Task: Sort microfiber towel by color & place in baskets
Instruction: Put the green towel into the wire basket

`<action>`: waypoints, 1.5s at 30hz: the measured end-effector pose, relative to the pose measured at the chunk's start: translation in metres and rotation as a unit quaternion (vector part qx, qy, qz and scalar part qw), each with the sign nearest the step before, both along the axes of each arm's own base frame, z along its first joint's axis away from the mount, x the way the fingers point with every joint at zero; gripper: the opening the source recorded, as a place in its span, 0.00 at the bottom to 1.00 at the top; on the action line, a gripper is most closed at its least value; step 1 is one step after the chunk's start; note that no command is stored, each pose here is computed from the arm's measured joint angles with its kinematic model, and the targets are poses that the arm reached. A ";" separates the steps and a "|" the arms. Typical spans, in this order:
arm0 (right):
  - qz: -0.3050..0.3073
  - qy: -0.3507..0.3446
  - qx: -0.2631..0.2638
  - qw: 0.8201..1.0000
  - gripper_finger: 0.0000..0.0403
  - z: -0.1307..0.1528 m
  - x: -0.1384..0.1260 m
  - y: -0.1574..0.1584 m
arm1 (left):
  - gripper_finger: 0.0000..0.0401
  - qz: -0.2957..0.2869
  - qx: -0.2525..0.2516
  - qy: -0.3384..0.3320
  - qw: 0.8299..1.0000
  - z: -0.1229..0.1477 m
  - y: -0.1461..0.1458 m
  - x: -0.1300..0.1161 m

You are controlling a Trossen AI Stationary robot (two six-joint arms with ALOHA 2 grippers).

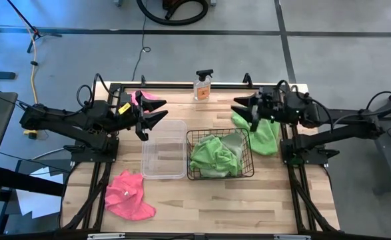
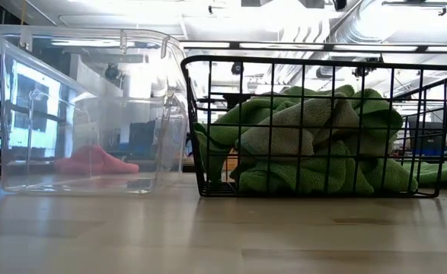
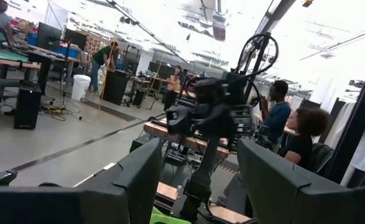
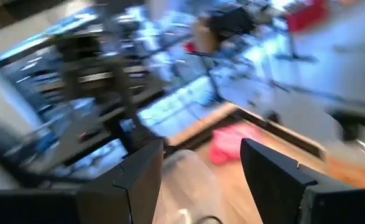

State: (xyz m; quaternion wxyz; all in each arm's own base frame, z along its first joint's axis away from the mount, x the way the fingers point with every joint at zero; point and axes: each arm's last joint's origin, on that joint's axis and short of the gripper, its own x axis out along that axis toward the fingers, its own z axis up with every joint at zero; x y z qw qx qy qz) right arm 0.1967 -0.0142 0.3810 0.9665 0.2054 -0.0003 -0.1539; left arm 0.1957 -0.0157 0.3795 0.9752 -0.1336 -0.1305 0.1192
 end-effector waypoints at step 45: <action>-0.268 0.516 0.413 0.701 0.53 -0.220 -0.047 -0.125 | 0.50 0.004 0.026 0.042 0.999 -0.007 0.000 0.002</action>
